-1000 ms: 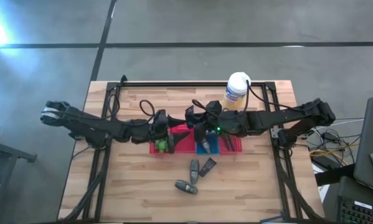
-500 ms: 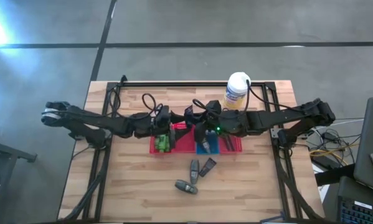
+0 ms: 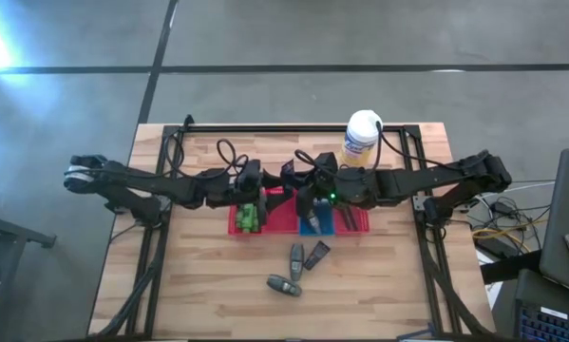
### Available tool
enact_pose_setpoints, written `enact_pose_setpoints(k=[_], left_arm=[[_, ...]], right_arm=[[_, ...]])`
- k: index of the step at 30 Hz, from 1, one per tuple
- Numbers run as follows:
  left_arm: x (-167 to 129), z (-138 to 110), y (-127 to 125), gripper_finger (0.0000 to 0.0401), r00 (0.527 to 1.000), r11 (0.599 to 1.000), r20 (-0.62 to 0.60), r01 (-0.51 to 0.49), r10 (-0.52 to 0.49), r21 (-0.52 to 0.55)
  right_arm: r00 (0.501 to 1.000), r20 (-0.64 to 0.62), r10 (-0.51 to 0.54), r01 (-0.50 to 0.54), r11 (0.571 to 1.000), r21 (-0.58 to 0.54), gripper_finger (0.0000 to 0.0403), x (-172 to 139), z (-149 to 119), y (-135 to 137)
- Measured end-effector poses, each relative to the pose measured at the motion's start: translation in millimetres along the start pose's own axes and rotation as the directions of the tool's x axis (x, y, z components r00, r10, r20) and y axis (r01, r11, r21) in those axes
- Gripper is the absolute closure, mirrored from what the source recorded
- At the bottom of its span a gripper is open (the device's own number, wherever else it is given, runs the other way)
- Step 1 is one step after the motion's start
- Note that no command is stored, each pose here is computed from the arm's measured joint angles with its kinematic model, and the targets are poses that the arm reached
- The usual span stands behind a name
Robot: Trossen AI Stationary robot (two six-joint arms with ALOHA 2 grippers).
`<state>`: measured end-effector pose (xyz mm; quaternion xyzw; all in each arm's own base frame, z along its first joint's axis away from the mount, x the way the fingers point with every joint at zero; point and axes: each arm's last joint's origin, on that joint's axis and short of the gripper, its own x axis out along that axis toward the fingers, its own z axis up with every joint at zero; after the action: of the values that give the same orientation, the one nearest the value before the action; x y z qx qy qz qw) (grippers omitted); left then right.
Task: Pick & Place Travel size toiletries
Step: Put the shave cream into the middle red bin
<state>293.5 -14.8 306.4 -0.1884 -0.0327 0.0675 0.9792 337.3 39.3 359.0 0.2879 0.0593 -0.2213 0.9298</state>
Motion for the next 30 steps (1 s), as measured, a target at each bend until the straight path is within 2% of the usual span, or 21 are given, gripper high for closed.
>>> enact_pose_setpoints(k=[6,10,17,23,27,30], left_arm=[[0,0,0,0.0232,1.0,1.0,-0.014,0.026,-0.026,0.001],[0,-1,0,0.0269,0.999,1.0,-0.019,0.029,-0.029,0.0],[0,-3,1,0.0273,0.999,1.0,-0.042,0.016,-0.016,0.009],[-2,-11,9,0.0273,0.988,0.995,-0.119,-0.097,0.096,-0.006],[-4,-22,19,0.0273,0.957,0.974,-0.226,-0.209,0.184,-0.091],[-6,-28,30,0.0273,0.932,0.93,-0.268,-0.303,0.244,-0.206]], right_arm=[[1.0,-0.002,-0.002,0.002,1.0,-0.004,0.0366,0,-1,0],[1.0,0.0,-0.004,0.004,1.0,-0.007,0.0352,0,-1,0],[1.0,-0.015,0.006,-0.006,1.0,-0.009,0.029,0,-2,0],[0.998,-0.064,-0.021,0.019,0.999,-0.039,0.0214,-6,-3,-4],[0.997,-0.07,-0.031,0.027,0.999,-0.046,0.0167,-19,6,-7],[0.997,-0.051,-0.064,0.062,0.997,-0.053,0.0138,-29,12,-10]])
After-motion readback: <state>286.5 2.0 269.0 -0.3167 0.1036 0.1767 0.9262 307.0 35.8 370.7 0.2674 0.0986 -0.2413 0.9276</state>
